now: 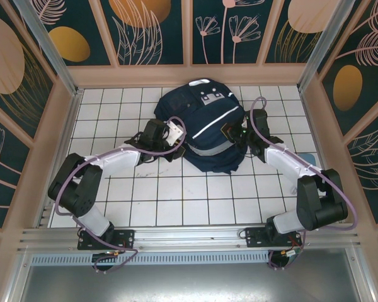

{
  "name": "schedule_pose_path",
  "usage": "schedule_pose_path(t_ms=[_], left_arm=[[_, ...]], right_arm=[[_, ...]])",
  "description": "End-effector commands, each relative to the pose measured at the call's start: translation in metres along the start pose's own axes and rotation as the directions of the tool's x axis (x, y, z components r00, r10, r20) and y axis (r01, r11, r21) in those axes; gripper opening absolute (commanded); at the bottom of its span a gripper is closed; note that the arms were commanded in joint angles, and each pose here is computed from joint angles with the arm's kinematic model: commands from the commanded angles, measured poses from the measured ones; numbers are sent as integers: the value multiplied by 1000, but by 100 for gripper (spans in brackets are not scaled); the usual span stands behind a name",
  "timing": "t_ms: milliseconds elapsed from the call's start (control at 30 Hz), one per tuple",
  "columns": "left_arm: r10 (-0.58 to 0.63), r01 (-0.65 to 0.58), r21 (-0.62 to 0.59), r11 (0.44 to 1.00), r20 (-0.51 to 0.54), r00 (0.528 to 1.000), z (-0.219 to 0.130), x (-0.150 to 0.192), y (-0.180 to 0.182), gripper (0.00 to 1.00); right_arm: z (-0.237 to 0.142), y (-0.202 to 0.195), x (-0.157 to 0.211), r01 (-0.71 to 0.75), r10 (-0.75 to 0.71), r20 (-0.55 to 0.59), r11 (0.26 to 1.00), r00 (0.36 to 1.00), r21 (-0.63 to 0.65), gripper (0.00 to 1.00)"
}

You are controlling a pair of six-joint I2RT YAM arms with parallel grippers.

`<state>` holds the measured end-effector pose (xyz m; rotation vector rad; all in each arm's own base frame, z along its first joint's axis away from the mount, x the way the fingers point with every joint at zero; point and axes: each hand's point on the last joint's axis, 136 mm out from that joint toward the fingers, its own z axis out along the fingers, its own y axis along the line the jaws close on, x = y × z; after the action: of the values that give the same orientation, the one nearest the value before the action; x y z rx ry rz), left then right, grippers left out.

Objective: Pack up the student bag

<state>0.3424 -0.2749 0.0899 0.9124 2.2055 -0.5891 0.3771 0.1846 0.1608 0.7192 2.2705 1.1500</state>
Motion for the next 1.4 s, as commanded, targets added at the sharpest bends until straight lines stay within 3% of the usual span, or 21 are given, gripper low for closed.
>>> schedule_pose_path(t_ms=[0, 167, 500, 767, 933, 1000, 1233, 1367], left_arm=[[19, -19, -30, 999, -15, 1000, 16, 3, 10, 39], [161, -162, -47, 986, -21, 987, 34, -6, 20, 45], [215, -214, -81, 973, 12, 976, 38, -25, 28, 42], [214, -212, -102, 972, 16, 977, 38, -34, 36, 25], [193, -193, -1, 981, -14, 981, 50, -21, 24, 37], [188, -187, 22, 982, -19, 982, 52, -17, 21, 38], [180, -179, 58, 982, -19, 983, 52, -18, 15, 10], [156, -154, 87, 984, -13, 988, 42, -19, 6, 0]], right_arm=[[-4, 37, -20, 67, -60, 68, 992, 996, -107, 6], [-5, 39, -18, 67, -61, 58, 991, 996, -115, 6], [-6, 41, -18, 68, -62, 58, 990, 996, -120, 6], [-6, 39, -17, 66, -60, 56, 991, 997, -117, 7], [-6, 38, -16, 61, -55, 54, 991, 997, -119, 7], [-7, 39, -17, 62, -55, 55, 991, 997, -122, 7], [-6, 38, -17, 64, -58, 59, 991, 997, -113, 7], [-4, 34, -17, 59, -53, 60, 993, 997, -104, 6]])
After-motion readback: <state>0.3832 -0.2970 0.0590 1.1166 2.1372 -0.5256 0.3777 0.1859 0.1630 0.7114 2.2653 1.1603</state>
